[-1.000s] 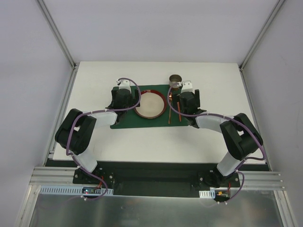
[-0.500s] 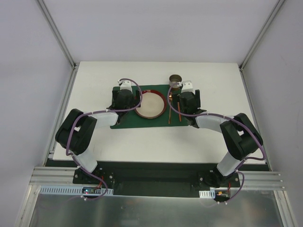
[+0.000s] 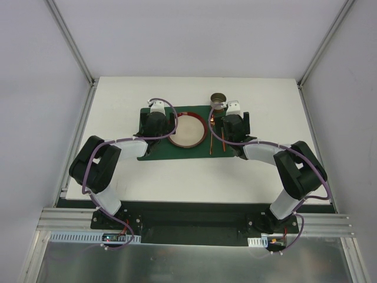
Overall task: Set the dinner table for one person
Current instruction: Reset both arms
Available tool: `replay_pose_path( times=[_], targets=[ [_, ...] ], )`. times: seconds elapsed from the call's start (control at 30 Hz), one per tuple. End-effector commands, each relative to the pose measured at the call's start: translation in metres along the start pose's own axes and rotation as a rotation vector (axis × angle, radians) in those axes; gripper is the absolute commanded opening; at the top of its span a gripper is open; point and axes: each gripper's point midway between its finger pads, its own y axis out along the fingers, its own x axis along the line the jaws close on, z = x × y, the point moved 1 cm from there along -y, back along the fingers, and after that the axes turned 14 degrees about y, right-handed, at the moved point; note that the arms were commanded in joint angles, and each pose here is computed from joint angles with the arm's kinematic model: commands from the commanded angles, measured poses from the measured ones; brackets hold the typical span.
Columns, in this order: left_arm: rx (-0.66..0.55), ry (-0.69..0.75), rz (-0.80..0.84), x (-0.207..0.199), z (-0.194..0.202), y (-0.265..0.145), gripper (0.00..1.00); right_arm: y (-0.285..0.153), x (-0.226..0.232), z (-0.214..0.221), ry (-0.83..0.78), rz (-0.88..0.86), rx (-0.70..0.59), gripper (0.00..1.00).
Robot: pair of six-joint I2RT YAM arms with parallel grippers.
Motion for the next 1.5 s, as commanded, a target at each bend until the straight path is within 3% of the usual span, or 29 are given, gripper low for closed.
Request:
replay_pose_path(
  times=[0.0,1.47],
  targets=[
    [-0.038,0.013,-0.007,-0.0033,-0.0151,0.0028,0.99,0.002,0.0053,-0.0161,0.032,0.01,-0.034,1.0],
    [-0.041,0.018,-0.008,-0.0045,-0.017,0.0025,0.99,0.0038,0.0115,-0.0147,0.009,-0.014,-0.018,1.0]
  ],
)
